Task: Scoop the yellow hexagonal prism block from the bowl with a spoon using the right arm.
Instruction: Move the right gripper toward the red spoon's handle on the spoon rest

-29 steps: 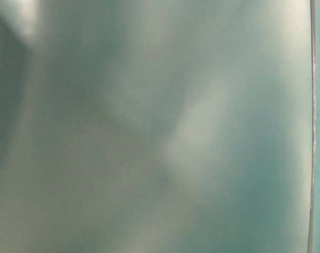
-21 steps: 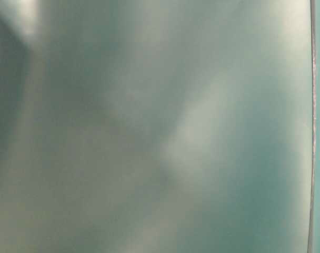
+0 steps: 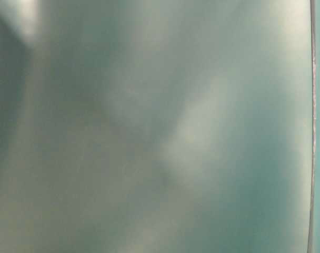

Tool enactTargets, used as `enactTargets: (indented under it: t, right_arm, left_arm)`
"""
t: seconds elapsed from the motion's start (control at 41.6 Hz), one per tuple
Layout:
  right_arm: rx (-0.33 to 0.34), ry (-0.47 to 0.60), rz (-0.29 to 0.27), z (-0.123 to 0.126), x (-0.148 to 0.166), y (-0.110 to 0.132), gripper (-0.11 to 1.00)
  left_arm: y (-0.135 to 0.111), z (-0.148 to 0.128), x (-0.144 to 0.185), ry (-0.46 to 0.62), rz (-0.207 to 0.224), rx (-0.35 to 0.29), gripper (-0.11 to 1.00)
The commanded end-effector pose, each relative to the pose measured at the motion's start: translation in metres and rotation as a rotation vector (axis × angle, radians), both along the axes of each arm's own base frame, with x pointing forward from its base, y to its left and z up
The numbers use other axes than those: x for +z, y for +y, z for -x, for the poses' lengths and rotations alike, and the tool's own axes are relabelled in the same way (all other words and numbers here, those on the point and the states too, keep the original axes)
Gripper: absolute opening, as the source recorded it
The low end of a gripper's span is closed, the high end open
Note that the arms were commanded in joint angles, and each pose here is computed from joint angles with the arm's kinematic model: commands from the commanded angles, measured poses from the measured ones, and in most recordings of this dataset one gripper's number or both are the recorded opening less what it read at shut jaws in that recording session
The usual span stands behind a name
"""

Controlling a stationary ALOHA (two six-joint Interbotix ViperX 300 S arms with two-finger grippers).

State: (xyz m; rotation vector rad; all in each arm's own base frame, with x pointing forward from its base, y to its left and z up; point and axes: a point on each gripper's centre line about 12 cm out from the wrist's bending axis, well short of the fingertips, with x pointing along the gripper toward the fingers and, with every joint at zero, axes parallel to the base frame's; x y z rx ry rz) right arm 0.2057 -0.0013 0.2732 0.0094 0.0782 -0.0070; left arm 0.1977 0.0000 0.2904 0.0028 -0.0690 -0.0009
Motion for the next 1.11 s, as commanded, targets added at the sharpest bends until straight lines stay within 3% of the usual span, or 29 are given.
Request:
enactTargets:
  t: [0.0, 0.096, 0.168, 0.505, 1.082]
  right_arm:
    - [0.001, -0.006, -0.004, -0.004, 0.004, 0.0, 0.37]
    - [0.002, 0.012, -0.011, -0.006, -0.001, 0.001, 0.53]
    - [0.006, 0.032, -0.015, -0.008, -0.006, 0.002, 0.58]
    - [0.041, 0.155, -0.048, -0.025, -0.057, 0.013, 0.57]
    - [0.096, 0.161, -0.084, -0.017, -0.135, 0.034, 0.57]
  left_arm:
    - [0.0, -0.002, 0.008, -0.023, -0.002, 0.0, 0.0]
    - [0.0, -0.002, 0.009, -0.026, -0.003, 0.0, 0.0]
    - [0.0, -0.002, 0.009, -0.026, -0.011, 0.0, 0.0]
    - [0.0, -0.002, 0.009, -0.026, -0.014, 0.001, 0.0]
    - [0.0, -0.003, 0.006, -0.012, -0.021, 0.0, 0.0]
